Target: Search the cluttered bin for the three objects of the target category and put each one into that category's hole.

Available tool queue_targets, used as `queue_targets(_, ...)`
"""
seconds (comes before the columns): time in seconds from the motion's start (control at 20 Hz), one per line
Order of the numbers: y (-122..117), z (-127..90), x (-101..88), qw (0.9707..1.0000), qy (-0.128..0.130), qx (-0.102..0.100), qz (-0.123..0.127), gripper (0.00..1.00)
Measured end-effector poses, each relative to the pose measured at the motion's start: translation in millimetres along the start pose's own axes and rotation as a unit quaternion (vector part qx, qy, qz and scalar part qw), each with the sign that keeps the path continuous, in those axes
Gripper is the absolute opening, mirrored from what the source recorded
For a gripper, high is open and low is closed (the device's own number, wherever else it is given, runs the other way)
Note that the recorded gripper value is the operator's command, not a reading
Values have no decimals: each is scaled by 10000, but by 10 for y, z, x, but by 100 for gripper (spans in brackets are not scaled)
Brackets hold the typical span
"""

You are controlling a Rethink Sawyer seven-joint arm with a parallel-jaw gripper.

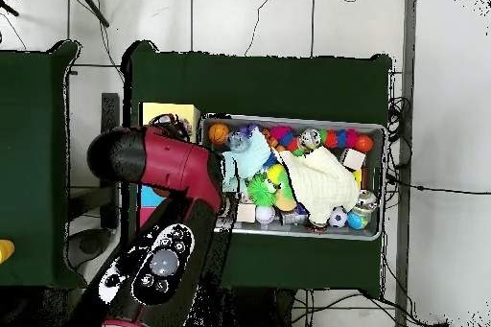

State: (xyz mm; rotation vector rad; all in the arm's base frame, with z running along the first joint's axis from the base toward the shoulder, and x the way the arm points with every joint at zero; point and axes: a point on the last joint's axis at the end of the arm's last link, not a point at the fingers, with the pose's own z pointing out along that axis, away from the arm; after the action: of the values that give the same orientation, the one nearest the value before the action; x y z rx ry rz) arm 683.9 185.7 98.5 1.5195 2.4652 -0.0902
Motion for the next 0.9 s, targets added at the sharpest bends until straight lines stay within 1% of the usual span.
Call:
queue_targets(0.1,-5,49,27,10000,-39,4,15,0)
queue_targets(0.45,-11,22,65,9998,-186,17,37,0)
queue_targets(0.65,1,3,104,9996,-228,13,138,0)
queue_targets(0.9,9,-1,142,9990,-267,12,355,0)
